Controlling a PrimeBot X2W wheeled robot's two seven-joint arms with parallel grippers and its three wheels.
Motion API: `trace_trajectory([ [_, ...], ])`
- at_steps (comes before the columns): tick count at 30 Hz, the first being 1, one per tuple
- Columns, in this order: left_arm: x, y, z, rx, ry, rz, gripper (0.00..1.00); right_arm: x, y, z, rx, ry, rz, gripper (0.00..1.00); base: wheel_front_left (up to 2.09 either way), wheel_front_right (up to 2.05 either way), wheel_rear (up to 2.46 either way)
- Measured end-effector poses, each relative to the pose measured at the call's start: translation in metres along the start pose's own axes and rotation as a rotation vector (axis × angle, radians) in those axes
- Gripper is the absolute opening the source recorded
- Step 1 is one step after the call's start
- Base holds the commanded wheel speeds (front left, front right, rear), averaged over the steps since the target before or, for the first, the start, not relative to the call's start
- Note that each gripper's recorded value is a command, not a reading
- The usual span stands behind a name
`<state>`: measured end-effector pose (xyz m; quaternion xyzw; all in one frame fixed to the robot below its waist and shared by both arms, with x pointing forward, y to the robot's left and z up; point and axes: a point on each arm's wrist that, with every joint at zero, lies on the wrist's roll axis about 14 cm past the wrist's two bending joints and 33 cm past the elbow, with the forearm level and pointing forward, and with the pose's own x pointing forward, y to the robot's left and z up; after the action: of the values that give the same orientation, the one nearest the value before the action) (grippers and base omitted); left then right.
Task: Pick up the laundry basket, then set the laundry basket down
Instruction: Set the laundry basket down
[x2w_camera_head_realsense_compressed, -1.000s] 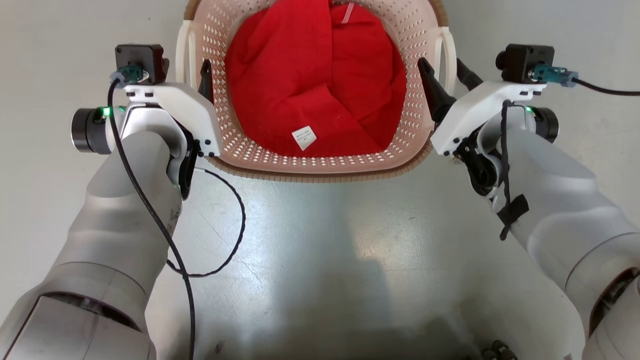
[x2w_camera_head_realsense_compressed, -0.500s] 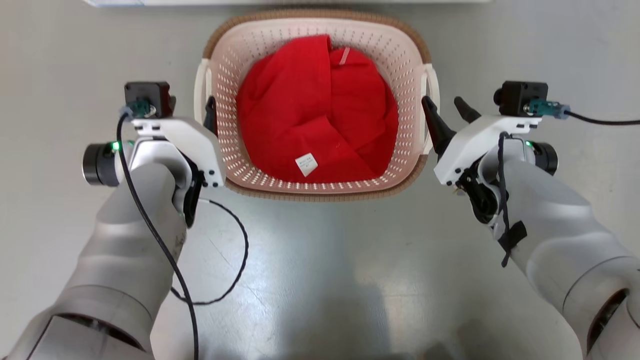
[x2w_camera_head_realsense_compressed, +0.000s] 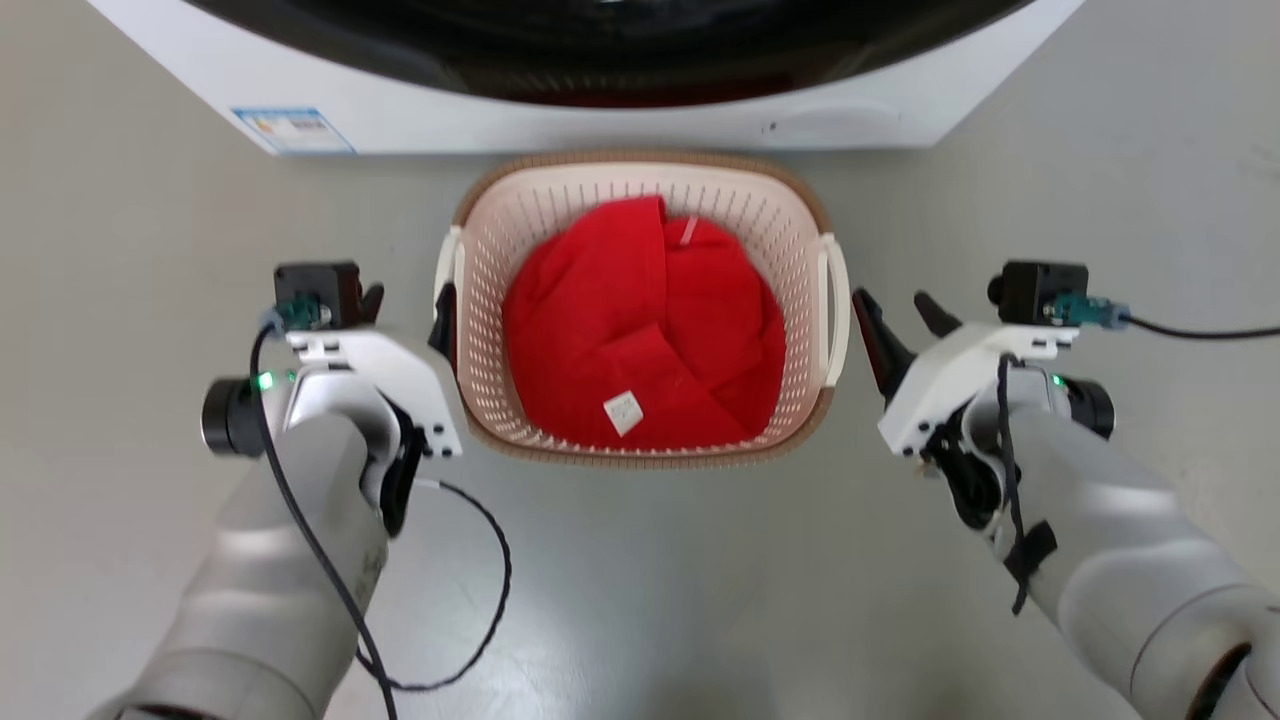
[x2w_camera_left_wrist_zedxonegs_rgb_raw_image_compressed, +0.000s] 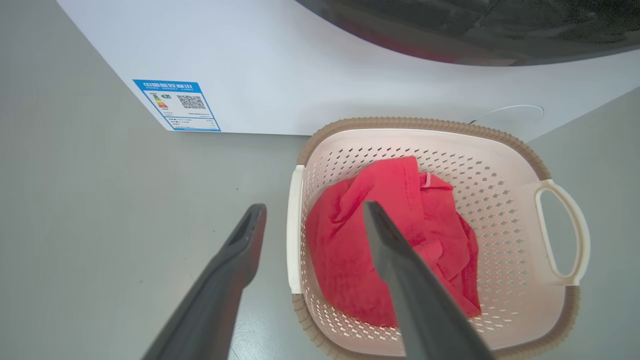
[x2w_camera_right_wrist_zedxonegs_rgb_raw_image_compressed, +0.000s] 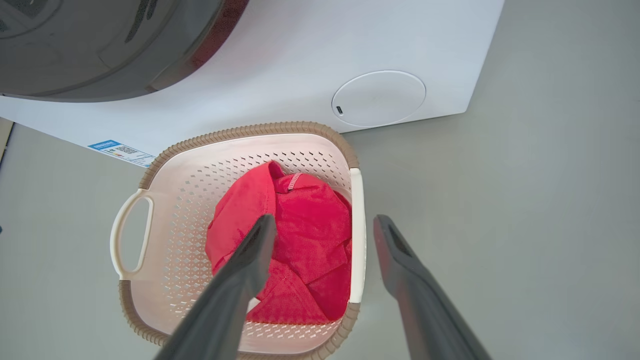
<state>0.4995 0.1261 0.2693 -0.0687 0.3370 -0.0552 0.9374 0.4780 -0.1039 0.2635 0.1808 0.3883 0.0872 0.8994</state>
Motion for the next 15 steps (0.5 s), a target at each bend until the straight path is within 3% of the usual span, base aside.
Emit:
trace_trajectory([
  [15,-0.068,-0.015,0.037,-0.049,-0.178,-0.041,1.0,-0.062,0.015,0.042,-0.03,-0.165,0.03,1.0,0.0,0.0,0.0],
])
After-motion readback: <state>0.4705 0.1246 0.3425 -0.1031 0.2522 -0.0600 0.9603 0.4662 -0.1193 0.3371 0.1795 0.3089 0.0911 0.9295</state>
